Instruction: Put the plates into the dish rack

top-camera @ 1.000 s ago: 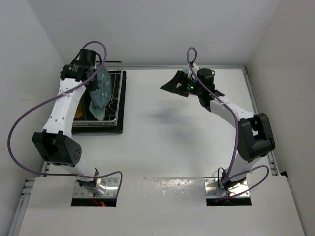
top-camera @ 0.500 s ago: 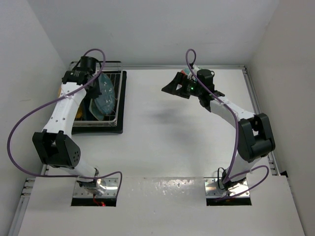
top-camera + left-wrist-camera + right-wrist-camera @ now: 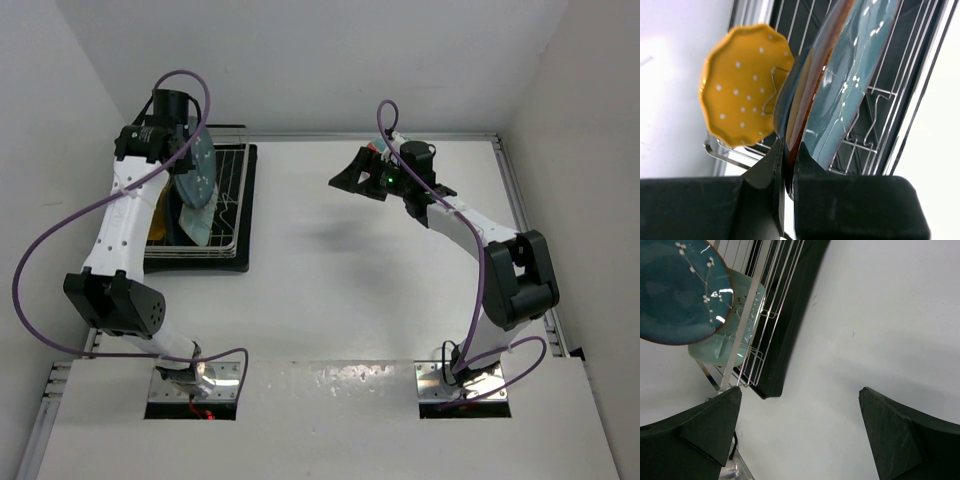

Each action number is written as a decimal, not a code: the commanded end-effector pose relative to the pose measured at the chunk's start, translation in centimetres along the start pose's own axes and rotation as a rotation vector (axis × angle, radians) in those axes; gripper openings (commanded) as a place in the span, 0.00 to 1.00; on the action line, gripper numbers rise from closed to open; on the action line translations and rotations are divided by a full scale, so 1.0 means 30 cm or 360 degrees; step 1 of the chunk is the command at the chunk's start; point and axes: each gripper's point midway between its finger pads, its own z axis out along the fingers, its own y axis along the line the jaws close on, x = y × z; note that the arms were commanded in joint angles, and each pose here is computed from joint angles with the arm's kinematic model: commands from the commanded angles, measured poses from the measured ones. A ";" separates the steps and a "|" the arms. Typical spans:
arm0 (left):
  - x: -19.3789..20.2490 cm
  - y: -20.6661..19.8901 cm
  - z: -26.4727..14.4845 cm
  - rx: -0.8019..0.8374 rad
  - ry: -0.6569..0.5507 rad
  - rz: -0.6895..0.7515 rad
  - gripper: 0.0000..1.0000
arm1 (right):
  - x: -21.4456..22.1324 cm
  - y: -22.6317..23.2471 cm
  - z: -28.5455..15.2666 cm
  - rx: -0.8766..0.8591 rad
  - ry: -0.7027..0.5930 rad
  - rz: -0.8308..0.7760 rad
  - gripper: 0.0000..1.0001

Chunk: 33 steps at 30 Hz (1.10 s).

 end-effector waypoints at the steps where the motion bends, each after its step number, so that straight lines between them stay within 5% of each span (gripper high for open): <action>1: -0.156 0.112 -0.100 -0.0213 -0.0314 -0.0096 0.00 | -0.096 0.074 -0.034 -0.0065 -0.0116 -0.0096 1.00; 25: -0.020 0.012 -0.019 -0.0172 -0.0166 0.0111 0.00 | -0.110 0.074 -0.044 -0.0081 -0.0131 -0.0090 1.00; 33: 0.173 -0.015 0.085 -0.0010 0.0169 0.0122 0.00 | -0.108 0.056 -0.050 -0.0058 -0.0127 -0.0090 1.00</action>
